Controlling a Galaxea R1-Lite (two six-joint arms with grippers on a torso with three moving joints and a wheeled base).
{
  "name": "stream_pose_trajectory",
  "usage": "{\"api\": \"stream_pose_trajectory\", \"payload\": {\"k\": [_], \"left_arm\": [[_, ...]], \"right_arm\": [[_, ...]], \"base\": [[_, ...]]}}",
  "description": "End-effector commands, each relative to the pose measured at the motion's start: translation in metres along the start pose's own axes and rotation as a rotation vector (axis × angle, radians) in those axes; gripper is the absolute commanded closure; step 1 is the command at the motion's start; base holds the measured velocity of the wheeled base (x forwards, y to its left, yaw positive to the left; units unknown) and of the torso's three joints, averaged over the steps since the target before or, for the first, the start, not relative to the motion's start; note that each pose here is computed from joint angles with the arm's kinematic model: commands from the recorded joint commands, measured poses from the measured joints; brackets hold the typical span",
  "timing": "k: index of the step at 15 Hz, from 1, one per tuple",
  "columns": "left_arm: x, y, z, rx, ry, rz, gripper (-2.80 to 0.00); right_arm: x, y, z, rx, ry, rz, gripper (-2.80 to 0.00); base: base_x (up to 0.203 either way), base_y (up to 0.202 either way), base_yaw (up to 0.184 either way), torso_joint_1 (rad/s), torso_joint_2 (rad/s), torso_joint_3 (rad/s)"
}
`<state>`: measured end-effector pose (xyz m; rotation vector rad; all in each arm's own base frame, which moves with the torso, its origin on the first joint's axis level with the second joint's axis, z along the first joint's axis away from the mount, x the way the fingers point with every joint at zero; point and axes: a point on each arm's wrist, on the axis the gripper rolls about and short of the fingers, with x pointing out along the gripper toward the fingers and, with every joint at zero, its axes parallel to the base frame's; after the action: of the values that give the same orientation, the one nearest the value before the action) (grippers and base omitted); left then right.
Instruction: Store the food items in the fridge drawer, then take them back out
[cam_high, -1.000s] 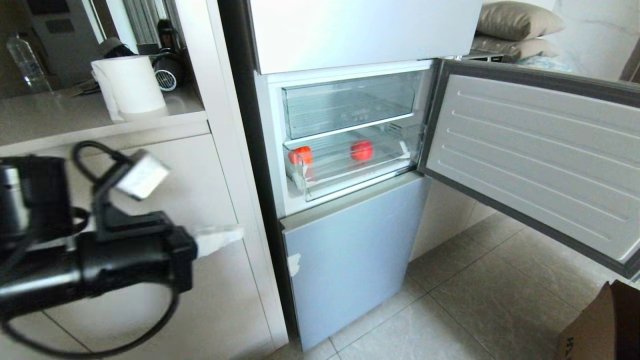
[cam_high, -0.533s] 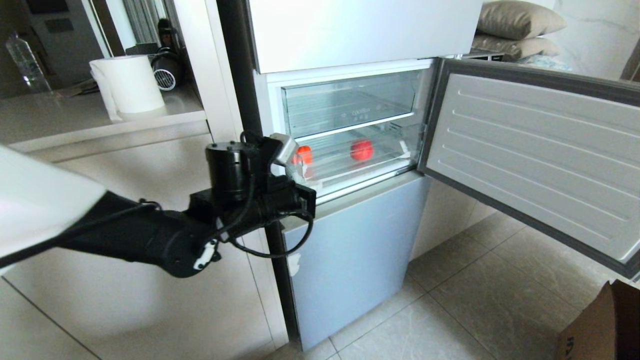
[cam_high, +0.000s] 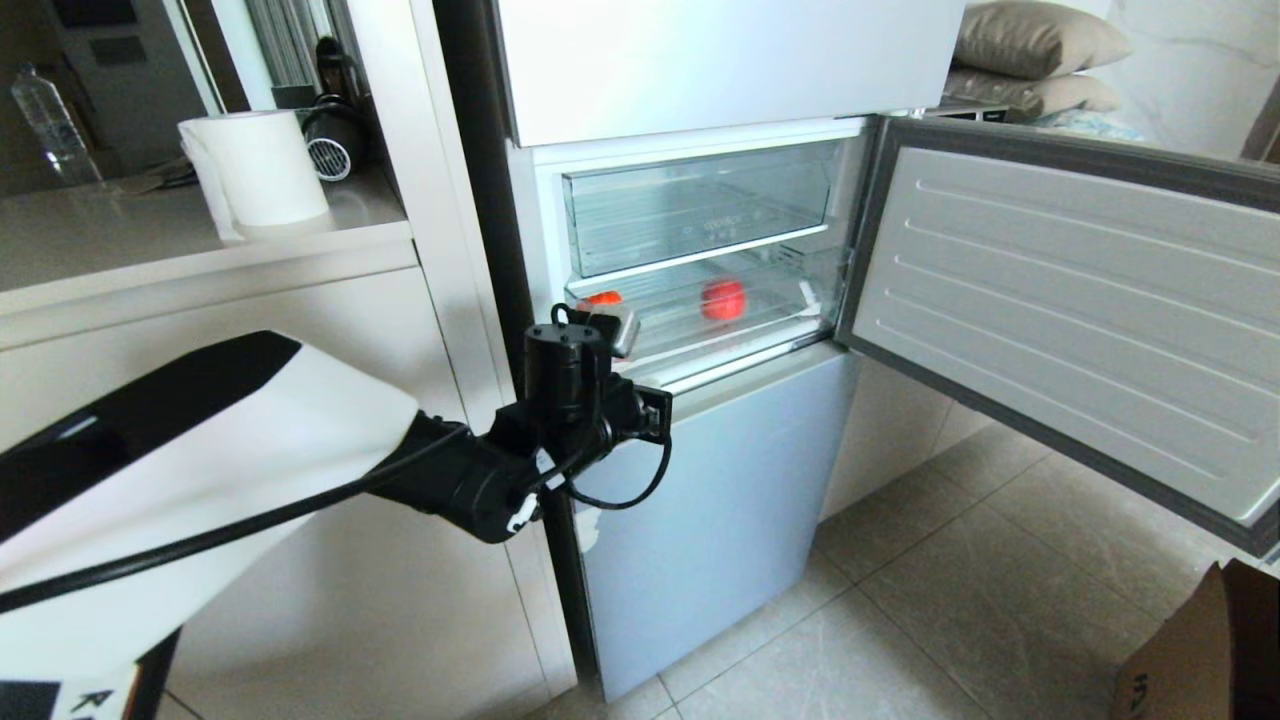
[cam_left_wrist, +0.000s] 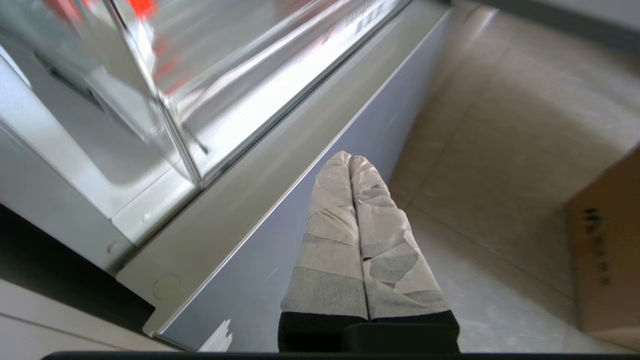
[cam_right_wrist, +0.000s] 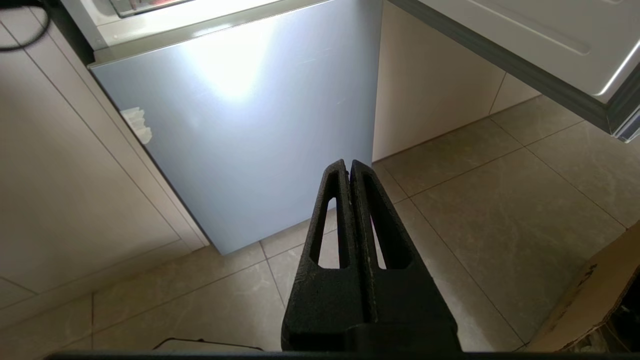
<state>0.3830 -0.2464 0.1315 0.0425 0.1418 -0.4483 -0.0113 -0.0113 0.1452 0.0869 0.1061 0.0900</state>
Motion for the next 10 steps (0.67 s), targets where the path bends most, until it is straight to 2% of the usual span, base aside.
{"api": "stream_pose_trajectory", "payload": {"k": [1,4,7,10], "left_arm": [[0.019,0.001,-0.015,-0.003,0.005,0.061,0.00],[0.038,0.002,-0.018,-0.013,-0.027,0.105,0.00],[0.062,0.005,-0.022,-0.024,-0.076,0.186,0.00],[0.079,0.018,-0.034,-0.029,-0.093,0.252,0.00]], "right_arm": [[0.001,0.000,-0.001,-0.002,0.008,-0.002,0.00],[0.001,0.000,-0.001,-0.001,0.008,-0.002,0.00],[0.001,0.000,0.000,0.000,0.001,-0.031,0.00],[0.002,-0.001,-0.002,-0.002,0.008,-0.039,0.00]], "base": [[0.000,0.000,0.000,0.000,0.00,0.000],[0.000,0.000,0.000,0.000,0.00,0.000],[0.000,0.000,0.000,0.000,0.00,0.000],[0.000,0.000,0.000,0.000,0.00,0.000]]}}
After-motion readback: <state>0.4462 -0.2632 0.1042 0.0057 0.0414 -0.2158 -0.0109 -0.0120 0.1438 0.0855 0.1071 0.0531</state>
